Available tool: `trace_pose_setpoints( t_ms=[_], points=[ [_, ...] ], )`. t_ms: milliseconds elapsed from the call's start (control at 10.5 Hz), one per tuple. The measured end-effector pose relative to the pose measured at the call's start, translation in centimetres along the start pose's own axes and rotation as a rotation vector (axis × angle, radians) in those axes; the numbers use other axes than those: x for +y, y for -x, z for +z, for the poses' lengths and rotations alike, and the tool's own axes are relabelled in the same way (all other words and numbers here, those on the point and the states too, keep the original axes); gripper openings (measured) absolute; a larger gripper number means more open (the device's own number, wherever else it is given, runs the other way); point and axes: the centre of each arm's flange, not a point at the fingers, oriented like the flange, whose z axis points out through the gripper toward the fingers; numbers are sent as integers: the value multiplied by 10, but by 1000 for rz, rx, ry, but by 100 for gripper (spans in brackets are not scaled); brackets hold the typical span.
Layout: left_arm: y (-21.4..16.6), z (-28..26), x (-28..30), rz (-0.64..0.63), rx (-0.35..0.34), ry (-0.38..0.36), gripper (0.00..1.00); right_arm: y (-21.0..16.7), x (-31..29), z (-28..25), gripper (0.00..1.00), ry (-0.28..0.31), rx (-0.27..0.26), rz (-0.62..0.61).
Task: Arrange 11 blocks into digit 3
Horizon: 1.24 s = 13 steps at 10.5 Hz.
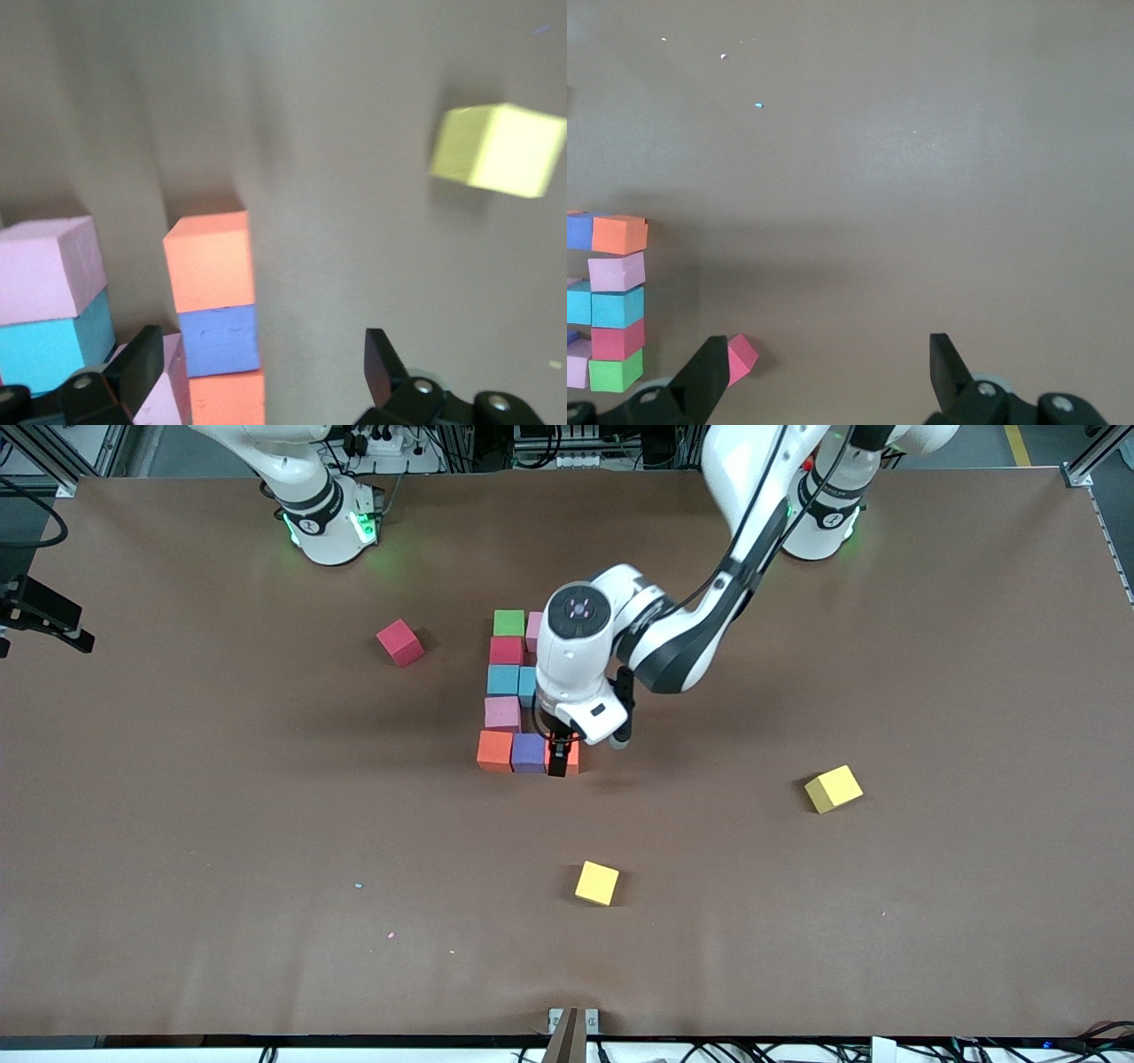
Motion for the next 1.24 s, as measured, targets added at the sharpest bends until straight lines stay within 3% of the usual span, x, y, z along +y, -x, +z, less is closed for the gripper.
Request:
trace_pose_setpoints(
  t_ms=[191,477,667,1239],
  points=[
    [-35,-40,23,105,40,33,100,0,0,0,100,0,0,-1],
    [-116,-91,67,297,69,52,100,0,0,0,100,0,0,-1],
    [-173,-127,85,406,94,38,100,0,-1,0,100,0,0,-2],
    [-298,-209,91,700,130,-54,100,0,-3,0,100,5,-1,-7]
  ],
)
